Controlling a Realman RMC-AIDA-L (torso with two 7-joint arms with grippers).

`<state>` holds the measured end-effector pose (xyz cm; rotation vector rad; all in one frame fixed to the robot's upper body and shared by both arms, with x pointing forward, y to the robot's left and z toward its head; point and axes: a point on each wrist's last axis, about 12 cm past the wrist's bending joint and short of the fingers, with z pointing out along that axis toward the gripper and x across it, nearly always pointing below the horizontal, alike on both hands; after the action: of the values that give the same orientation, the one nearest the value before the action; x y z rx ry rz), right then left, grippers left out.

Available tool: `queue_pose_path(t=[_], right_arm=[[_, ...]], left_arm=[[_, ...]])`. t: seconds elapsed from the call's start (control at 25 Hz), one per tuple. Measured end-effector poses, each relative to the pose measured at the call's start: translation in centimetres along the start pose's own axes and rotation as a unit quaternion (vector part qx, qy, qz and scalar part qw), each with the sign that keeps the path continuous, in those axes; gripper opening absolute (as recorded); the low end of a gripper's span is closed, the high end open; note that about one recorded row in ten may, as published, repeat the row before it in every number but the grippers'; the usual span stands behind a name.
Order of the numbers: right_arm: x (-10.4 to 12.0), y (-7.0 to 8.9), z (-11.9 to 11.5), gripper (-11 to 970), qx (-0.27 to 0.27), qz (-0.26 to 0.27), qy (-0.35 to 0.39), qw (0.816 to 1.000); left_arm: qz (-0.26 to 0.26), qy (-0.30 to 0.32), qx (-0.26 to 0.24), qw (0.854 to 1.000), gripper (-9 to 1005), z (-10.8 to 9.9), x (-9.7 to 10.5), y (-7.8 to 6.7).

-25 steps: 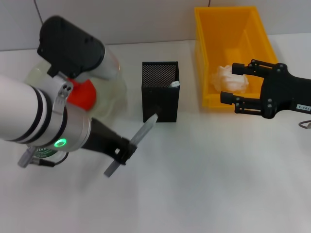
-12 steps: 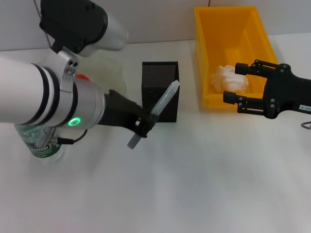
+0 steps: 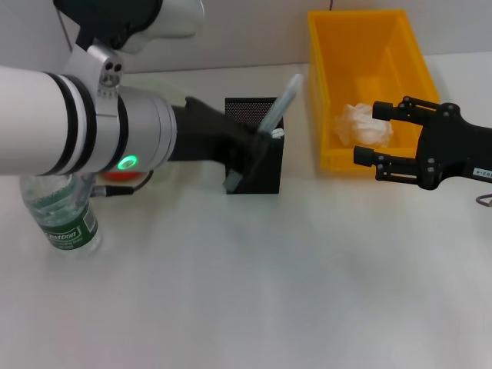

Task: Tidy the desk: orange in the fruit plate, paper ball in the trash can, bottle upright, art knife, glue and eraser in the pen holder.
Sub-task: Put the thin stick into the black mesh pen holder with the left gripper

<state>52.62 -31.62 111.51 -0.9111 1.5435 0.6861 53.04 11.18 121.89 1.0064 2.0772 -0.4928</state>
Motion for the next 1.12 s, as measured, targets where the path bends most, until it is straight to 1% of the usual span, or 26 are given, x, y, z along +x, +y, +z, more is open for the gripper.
queue_pose_path(t=[0.12,0.16,0.2,0.36,0.44,0.48,0.6,0.64,0.68,0.88,1.12], right_arm=[[0.0,0.0,-0.1,768,0.002,0.001,-0.001,1.0],[0.1,0.0,-0.2,768,0.004,0.002,-0.002,1.0],[0.1,0.1,-0.3,768,0.004,0.003,-0.002,1.0],[0.3,0.2,-0.6,768,0.009,0.006,-0.002,1.0],[0.4,0.2,-0.8,768,0.012,0.008,-0.004,1.0],[0.4,0.3,-0.9,768,0.012,0.01,-0.005,1.0],[0.4,0.4,-1.0,768,0.013,0.011,-0.009,1.0],[0.5,0.4,-1.1,768,0.014,0.012,-0.011,1.0],[0.5,0.5,-1.1,768,0.015,0.013,-0.012,1.0],[0.6,0.6,-1.4,768,0.017,0.018,-0.012,1.0],[0.7,0.7,-1.5,768,0.018,0.02,-0.012,1.0]], left_arm=[[0.004,-0.038,-0.001,0.999,136,-0.1,-0.3,0.2],[0.007,-0.062,0.001,0.998,136,-0.1,-0.4,0.2],[0.007,-0.062,0.001,0.998,135,-0.1,-0.4,0.2],[0.016,-0.115,-0.006,0.993,135,0.0,-0.3,0.4],[0.017,-0.12,-0.008,0.993,138,0.1,-0.2,0.4],[0.018,-0.132,-0.017,0.991,140,0.7,0.1,0.6],[0.018,-0.135,-0.02,0.99,145,1.1,0.3,0.6],[0.017,-0.137,-0.022,0.99,147,1.6,0.5,0.7],[0.013,-0.141,-0.024,0.99,149,2.7,0.9,0.9],[0.008,-0.152,-0.034,0.988,158,4.4,1.7,1.8],[0.011,-0.161,-0.045,0.986,168,5.0,2.0,2.2]])
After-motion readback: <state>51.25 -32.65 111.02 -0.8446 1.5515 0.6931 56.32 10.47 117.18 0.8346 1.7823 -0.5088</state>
